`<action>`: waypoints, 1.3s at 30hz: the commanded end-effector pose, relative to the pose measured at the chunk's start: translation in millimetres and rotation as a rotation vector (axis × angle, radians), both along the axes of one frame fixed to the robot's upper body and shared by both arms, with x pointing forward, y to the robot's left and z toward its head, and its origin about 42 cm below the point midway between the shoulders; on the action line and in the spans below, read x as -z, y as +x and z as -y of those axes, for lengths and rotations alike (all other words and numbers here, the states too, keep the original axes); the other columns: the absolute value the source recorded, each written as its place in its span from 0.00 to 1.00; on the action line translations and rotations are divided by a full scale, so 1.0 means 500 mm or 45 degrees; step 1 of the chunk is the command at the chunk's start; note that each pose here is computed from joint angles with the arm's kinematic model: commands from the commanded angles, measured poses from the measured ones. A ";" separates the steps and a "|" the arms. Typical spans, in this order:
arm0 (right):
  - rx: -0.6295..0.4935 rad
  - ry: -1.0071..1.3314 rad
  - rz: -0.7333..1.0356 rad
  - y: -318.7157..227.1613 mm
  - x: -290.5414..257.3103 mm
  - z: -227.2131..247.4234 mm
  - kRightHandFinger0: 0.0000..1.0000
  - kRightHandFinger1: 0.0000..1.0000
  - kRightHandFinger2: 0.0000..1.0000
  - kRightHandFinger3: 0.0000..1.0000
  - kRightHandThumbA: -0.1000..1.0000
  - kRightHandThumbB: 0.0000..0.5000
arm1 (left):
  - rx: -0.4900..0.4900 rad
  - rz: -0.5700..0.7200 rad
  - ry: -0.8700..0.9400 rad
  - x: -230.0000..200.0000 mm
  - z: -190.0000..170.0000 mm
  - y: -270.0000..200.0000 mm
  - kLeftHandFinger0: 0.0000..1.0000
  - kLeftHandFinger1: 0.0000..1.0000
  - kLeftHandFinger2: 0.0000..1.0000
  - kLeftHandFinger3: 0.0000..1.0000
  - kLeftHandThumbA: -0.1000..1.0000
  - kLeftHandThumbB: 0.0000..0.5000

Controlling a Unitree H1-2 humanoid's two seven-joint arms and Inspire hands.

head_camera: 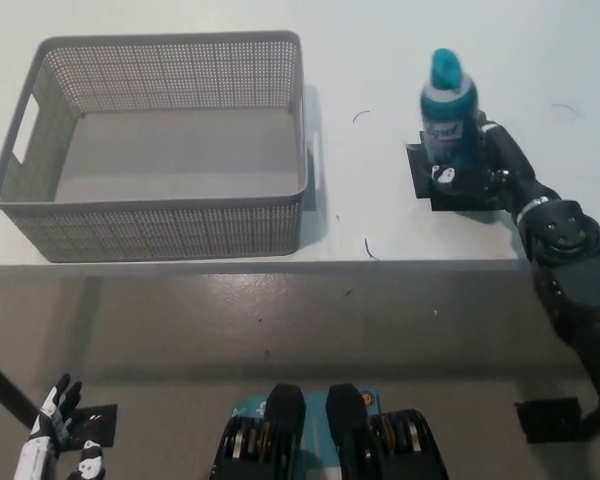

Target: Use the right hand to pick up an air purifying spray and put it inside a container

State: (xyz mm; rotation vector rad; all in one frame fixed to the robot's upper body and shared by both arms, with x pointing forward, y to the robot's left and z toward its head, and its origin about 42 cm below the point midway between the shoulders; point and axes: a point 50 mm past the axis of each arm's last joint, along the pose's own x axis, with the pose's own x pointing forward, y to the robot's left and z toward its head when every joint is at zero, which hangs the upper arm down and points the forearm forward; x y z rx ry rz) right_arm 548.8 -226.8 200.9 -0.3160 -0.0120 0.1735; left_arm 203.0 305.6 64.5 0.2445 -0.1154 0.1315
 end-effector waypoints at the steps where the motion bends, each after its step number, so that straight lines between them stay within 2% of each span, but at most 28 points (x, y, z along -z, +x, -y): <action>1: 0.015 0.051 0.174 0.034 -0.095 -0.040 1.00 1.00 1.00 1.00 0.64 0.95 | 0.016 0.042 -0.003 -0.014 -0.004 0.005 0.94 1.00 1.00 1.00 0.19 1.00; 2: 0.041 0.052 0.189 0.034 -0.095 -0.043 1.00 1.00 1.00 1.00 0.62 0.93 | 0.018 0.042 0.001 -0.013 -0.002 0.004 0.94 1.00 1.00 1.00 0.19 1.00; 3: 0.120 0.049 0.243 0.033 -0.095 -0.046 1.00 1.00 1.00 1.00 0.46 0.86 | 0.023 0.039 0.004 -0.013 -0.001 0.004 0.94 1.00 1.00 1.00 0.21 1.00; 4: 0.206 0.166 0.268 0.031 -0.094 -0.052 1.00 1.00 1.00 1.00 0.14 0.77 | 0.026 0.038 0.003 -0.014 -0.001 0.004 0.94 1.00 1.00 1.00 0.18 1.00; 5: 0.303 0.289 0.274 0.030 -0.093 -0.059 0.86 0.85 0.86 0.86 0.03 0.71 | 0.027 0.028 0.013 -0.015 0.000 0.004 0.93 1.00 1.00 1.00 0.17 1.00; 6: 0.349 0.368 0.267 0.030 -0.095 -0.066 0.51 0.53 0.60 0.66 0.00 0.60 | 0.026 0.030 0.012 -0.017 0.000 0.006 0.93 1.00 1.00 1.00 0.14 1.00; 7: 0.351 0.373 0.268 0.030 -0.094 -0.068 0.40 0.43 0.53 0.62 0.00 0.59 | 0.024 0.032 0.011 -0.016 -0.001 0.006 0.93 1.00 1.00 1.00 0.14 1.00; 8: 0.353 0.374 0.264 0.028 -0.089 -0.070 0.33 0.35 0.45 0.57 0.00 0.63 | 0.024 0.030 0.006 -0.014 -0.002 0.003 0.92 1.00 1.00 1.00 0.13 1.00; 9: 0.363 0.399 0.254 0.027 -0.088 -0.071 0.33 0.35 0.44 0.55 0.00 0.67 | 0.024 0.026 0.007 -0.012 -0.003 0.003 0.92 1.00 1.00 1.00 0.13 1.00; 10: 0.368 0.404 0.257 0.025 -0.089 -0.070 0.34 0.36 0.44 0.55 0.00 0.65 | 0.028 0.022 0.006 -0.011 -0.002 0.002 0.92 1.00 1.00 1.00 0.12 1.00; 11: 0.371 0.405 0.268 0.024 -0.091 -0.070 0.42 0.42 0.47 0.55 0.00 0.62 | 0.030 0.009 -0.014 -0.010 -0.002 0.002 0.94 1.00 1.00 1.00 0.11 1.00; 12: 0.380 0.406 0.273 0.023 -0.091 -0.070 0.42 0.41 0.47 0.56 0.00 0.61 | 0.033 0.004 -0.018 -0.011 -0.002 0.001 0.94 1.00 1.00 1.00 0.10 1.00; 13: 0.425 0.427 0.267 0.022 -0.092 -0.069 0.44 0.43 0.49 0.58 0.00 0.58 | 0.039 0.006 -0.012 -0.012 -0.004 0.000 0.94 1.00 1.00 1.00 0.10 1.00; 15: 0.452 0.472 0.279 0.020 -0.093 -0.067 0.54 0.50 0.56 0.64 0.00 0.53 | 0.039 0.007 -0.015 -0.011 -0.004 -0.002 0.95 1.00 1.00 1.00 0.11 1.00; 16: 0.462 0.488 0.287 0.018 -0.093 -0.064 0.55 0.51 0.58 0.65 0.00 0.53 | 0.038 0.007 -0.020 -0.009 -0.005 -0.003 0.95 1.00 1.00 1.00 0.11 1.00; 18: 0.498 0.524 0.311 0.016 -0.096 -0.062 0.48 0.48 0.56 0.63 0.00 0.56 | 0.032 0.000 -0.015 -0.007 -0.007 -0.007 0.95 1.00 1.00 1.00 0.12 1.00; 21: 0.492 0.558 0.377 0.011 -0.113 -0.061 0.47 0.45 0.53 0.59 0.00 0.61 | 0.025 -0.008 -0.024 0.001 -0.010 -0.012 0.95 1.00 1.00 1.00 0.11 1.00; 25: 0.431 0.631 0.490 0.001 -0.178 -0.080 0.44 0.42 0.51 0.56 0.00 0.64 | 0.029 -0.015 -0.015 0.004 -0.013 -0.012 0.96 1.00 1.00 1.00 0.14 1.00; 27: 0.371 0.687 0.531 -0.004 -0.211 -0.100 0.41 0.40 0.49 0.54 0.00 0.62 | 0.019 -0.022 -0.002 0.008 -0.013 -0.014 0.95 1.00 1.00 1.00 0.17 1.00; 29: 0.343 0.668 0.568 -0.011 -0.251 -0.129 0.37 0.36 0.44 0.51 0.00 0.67 | 0.021 -0.024 -0.005 0.010 -0.010 -0.013 0.94 1.00 1.00 1.00 0.18 1.00; 30: 0.314 0.671 0.594 -0.015 -0.270 -0.145 0.35 0.34 0.43 0.51 0.00 0.66 | 0.026 -0.024 -0.011 0.010 -0.007 -0.013 0.94 1.00 1.00 1.00 0.19 1.00; 31: 0.277 0.672 0.602 -0.020 -0.289 -0.167 0.35 0.35 0.43 0.50 0.00 0.70 | 0.030 -0.024 -0.011 0.011 -0.004 -0.014 0.93 1.00 1.00 1.00 0.18 1.00; 34: 0.174 0.571 0.682 -0.030 -0.332 -0.218 0.35 0.36 0.44 0.50 0.00 0.70 | 0.030 -0.019 -0.004 0.011 0.003 -0.011 0.90 1.00 1.00 1.00 0.15 1.00; 39: 0.015 0.543 0.718 -0.042 -0.395 -0.309 0.37 0.36 0.45 0.48 0.00 0.73 | 0.033 -0.032 -0.007 0.007 0.009 -0.006 0.91 1.00 1.00 1.00 0.20 1.00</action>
